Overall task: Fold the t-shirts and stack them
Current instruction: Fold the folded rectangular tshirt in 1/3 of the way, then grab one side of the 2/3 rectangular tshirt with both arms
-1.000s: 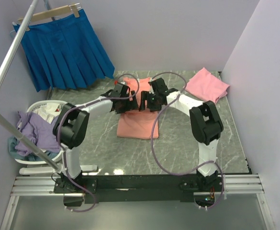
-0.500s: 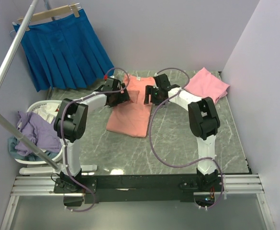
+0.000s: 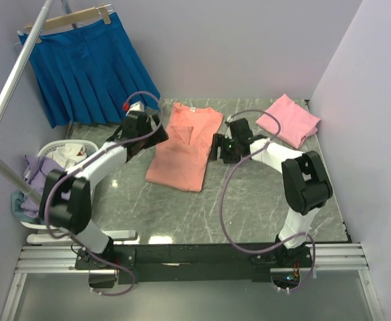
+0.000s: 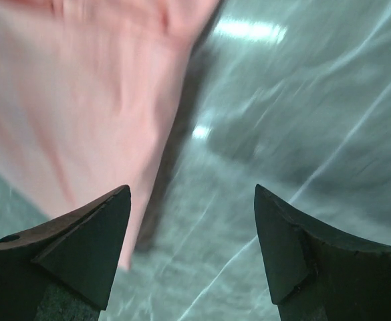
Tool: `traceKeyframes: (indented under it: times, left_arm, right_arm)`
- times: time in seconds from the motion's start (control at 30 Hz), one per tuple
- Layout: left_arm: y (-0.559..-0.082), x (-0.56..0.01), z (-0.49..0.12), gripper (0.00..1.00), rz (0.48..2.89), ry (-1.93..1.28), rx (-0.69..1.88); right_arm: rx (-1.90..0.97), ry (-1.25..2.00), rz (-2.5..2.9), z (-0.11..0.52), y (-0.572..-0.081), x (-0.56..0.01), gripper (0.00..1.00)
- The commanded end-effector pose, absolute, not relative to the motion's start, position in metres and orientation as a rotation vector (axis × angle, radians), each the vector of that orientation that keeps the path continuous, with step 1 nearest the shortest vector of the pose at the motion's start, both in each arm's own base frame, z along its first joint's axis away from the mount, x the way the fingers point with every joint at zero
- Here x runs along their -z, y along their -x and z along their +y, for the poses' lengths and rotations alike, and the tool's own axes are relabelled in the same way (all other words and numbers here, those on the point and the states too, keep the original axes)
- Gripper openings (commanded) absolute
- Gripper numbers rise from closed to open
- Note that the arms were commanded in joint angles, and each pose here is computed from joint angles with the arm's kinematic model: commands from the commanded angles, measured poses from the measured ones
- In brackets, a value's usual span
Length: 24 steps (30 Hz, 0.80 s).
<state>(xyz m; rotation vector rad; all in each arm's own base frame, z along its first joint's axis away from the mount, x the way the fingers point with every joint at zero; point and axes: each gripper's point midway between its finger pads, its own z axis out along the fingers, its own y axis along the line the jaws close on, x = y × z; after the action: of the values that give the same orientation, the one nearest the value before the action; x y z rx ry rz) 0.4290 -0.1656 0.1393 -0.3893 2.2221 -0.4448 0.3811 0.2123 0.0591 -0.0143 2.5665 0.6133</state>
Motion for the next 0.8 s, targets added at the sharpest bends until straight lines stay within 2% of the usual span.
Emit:
traceKeyframes:
  times: [0.0, 0.2, 0.4, 0.5, 0.53, 0.6, 0.63, 0.7, 0.73, 0.77]
  left_arm:
    - [-0.383, -0.104, -0.146, 1.00, 2.298, 0.424, 0.389]
    - [-0.332, -0.044, -0.132, 0.99, 2.369, 0.515, 0.389]
    - [-0.329, -0.025, -0.132, 0.98, 2.376, 0.517, 0.392]
    - [-0.330, -0.021, -0.134, 0.93, 2.384, 0.512, 0.399]
    - [-0.330, -0.020, -0.134, 0.92, 2.389, 0.518, 0.400]
    - [-0.329, -0.020, -0.136, 0.85, 2.389, 0.517, 0.411]
    - [-0.329, -0.020, -0.136, 0.81, 2.383, 0.517, 0.417]
    - [-0.327, -0.018, -0.137, 0.61, 2.389, 0.513, 0.421]
    - [-0.326, -0.017, -0.137, 0.50, 2.393, 0.514, 0.423]
    - [-0.326, -0.015, -0.137, 0.24, 2.396, 0.514, 0.423]
  right_arm:
    - [-0.810, 0.052, 2.551, 0.242, -0.341, -0.068, 0.80]
    - [-0.959, 0.064, 2.542, 0.263, -0.307, -0.060, 0.79]
    - [-1.000, 0.106, 2.597, 0.290, -0.280, -0.046, 0.77]
    - [-1.054, 0.101, 2.599, 0.303, -0.275, -0.042, 0.69]
    - [-1.057, 0.095, 2.605, 0.304, -0.273, -0.041, 0.63]
    - [-1.051, 0.073, 2.611, 0.305, -0.267, -0.037, 0.61]
    - [-1.051, 0.062, 2.611, 0.304, -0.267, -0.036, 0.56]
    - [-1.050, 0.041, 2.625, 0.302, -0.262, -0.030, 0.50]
    - [-1.049, 0.038, 2.628, 0.301, -0.261, -0.029, 0.43]
    - [-1.037, 0.040, 2.629, 0.301, -0.261, -0.027, 0.39]
